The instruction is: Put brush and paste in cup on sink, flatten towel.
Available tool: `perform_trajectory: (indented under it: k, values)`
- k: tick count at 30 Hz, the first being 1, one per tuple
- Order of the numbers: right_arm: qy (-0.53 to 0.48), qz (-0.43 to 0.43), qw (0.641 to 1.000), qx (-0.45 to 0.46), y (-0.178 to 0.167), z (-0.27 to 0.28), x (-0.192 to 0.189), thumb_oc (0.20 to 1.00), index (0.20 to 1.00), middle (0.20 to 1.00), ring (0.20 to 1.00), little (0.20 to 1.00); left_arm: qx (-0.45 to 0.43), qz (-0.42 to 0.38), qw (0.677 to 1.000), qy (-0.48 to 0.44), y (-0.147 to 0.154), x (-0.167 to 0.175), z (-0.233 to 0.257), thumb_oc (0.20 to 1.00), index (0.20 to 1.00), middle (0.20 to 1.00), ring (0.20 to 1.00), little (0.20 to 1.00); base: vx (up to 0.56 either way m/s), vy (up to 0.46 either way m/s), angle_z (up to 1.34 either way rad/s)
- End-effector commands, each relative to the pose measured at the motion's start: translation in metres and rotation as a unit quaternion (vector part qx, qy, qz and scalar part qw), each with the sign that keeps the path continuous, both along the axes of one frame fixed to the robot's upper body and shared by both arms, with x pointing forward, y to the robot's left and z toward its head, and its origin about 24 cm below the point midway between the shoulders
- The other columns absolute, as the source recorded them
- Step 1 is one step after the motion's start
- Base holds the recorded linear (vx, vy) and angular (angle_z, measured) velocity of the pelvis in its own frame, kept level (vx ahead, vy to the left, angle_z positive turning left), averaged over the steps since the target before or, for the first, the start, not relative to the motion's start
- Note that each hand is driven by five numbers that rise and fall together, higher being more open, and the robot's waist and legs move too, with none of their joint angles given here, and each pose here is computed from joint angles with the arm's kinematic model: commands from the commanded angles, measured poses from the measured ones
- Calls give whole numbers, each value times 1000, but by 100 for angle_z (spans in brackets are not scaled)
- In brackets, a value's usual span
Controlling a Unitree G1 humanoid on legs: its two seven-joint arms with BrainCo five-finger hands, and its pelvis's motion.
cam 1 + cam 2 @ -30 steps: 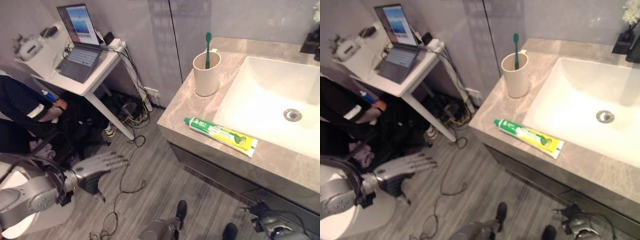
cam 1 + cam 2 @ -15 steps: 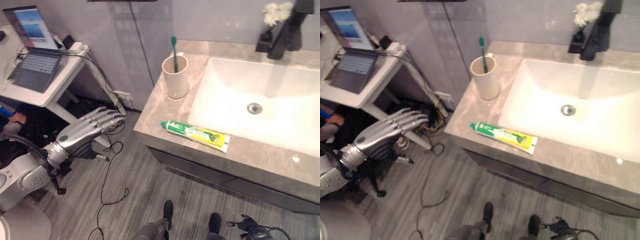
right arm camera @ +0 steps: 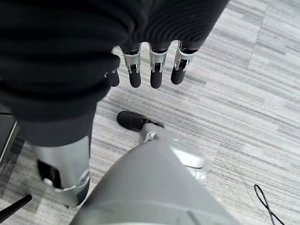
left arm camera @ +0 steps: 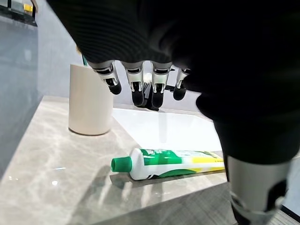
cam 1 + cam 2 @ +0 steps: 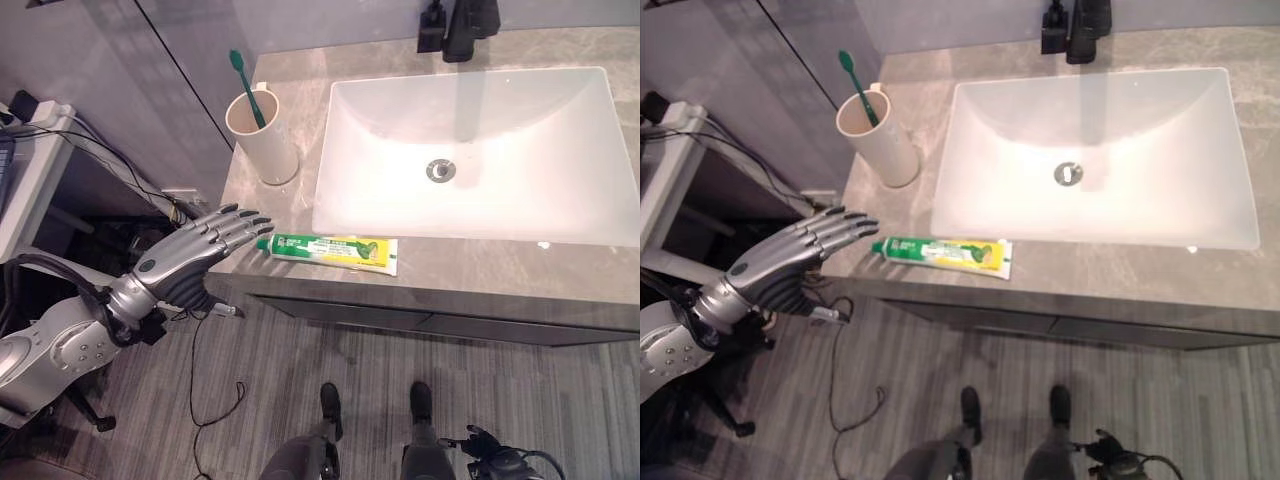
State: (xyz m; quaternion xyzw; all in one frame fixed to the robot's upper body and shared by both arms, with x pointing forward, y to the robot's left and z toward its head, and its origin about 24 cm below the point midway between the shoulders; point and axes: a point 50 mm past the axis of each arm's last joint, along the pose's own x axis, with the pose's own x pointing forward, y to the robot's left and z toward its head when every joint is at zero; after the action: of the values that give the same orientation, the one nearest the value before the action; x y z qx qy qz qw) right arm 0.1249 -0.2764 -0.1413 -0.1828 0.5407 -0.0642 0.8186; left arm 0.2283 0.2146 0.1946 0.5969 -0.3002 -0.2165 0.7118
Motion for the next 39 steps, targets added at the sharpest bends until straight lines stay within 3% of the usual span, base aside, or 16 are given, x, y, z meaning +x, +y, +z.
perform_trajectory:
  k: [1, 13, 28, 39]
  values:
    - [6, 0, 1000, 4, 3, -1, 1, 1000, 1000, 1000, 1000, 1000, -26, -15, 999, -22, -5, 3, 10, 1000, 1000, 1000, 1000, 1000, 39, -39, -32]
    - [4, -3, 1000, 14, 8, -2, 3, 1000, 1000, 1000, 1000, 1000, -32, -9, 999, -30, -5, 1, 12, 1000, 1000, 1000, 1000, 1000, 43, -41, -15]
    - [-23, -5, 999, 25, 15, 0, 16, 1000, 1000, 1000, 1000, 1000, -100, 98, 990, -21, 25, 14, -11, 1000, 1000, 1000, 1000, 1000, 29, -35, -1]
    - [-28, -4, 999, 26, 18, 0, 18, 1000, 1000, 1000, 1000, 1000, -116, 114, 987, -12, 27, 18, -19, 1000, 1000, 1000, 1000, 1000, 9, -7, -5]
